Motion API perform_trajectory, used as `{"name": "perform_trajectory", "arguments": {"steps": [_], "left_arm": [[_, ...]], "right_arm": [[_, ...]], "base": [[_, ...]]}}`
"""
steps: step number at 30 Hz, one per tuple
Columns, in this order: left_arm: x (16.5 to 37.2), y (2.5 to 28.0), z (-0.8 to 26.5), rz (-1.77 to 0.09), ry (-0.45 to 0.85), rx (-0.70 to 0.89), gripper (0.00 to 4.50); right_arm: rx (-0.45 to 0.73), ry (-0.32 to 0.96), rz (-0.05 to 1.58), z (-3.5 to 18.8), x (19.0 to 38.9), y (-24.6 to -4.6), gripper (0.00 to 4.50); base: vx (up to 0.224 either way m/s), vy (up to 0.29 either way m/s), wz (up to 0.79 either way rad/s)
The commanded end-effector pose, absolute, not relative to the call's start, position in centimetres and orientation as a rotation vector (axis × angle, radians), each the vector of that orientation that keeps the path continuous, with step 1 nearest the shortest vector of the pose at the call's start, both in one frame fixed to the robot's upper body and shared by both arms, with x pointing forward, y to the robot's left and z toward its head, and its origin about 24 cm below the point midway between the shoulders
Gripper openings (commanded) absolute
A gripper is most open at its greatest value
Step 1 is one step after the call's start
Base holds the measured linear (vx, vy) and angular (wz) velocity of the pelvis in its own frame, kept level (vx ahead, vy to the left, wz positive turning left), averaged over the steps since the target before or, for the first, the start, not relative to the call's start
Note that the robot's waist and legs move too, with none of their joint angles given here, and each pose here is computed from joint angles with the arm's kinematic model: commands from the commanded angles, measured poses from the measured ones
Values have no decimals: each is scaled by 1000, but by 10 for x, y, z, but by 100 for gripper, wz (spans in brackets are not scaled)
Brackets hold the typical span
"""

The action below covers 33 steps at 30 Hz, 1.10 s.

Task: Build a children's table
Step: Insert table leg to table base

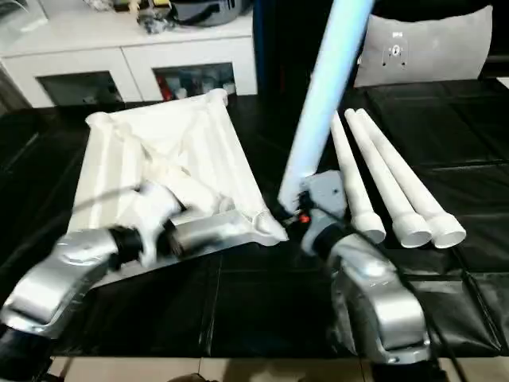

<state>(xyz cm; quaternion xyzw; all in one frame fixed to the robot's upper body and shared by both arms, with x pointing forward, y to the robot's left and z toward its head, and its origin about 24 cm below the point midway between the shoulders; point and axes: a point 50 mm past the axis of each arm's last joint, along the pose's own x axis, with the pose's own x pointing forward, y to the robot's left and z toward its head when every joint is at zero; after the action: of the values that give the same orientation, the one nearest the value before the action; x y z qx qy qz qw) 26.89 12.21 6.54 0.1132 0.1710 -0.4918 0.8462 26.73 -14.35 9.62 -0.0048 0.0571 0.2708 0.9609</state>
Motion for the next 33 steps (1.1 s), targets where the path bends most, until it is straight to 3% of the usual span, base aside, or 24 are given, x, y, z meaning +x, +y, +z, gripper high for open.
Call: {"name": "perform_trajectory", "arguments": {"steps": [1, 12, 29, 33], "left_arm": [[270, 123, 65, -1073, 370, 261, 372], [293, 123, 55, -1056, 385, 261, 286], [304, 110, 44, -1207, 430, 288, 123], [307, 110, 43, -1217, 430, 296, 108]], "right_arm": [[7, 126, 568, 98, 269, -145, 190], [74, 185, 667, 94, 265, -147, 190], [14, 182, 691, 95, 266, -153, 190], [8, 187, 703, 97, 267, -151, 190]], "base": [[0, 0, 0], [0, 0, 0], [0, 0, 0], [0, 0, 0]]}}
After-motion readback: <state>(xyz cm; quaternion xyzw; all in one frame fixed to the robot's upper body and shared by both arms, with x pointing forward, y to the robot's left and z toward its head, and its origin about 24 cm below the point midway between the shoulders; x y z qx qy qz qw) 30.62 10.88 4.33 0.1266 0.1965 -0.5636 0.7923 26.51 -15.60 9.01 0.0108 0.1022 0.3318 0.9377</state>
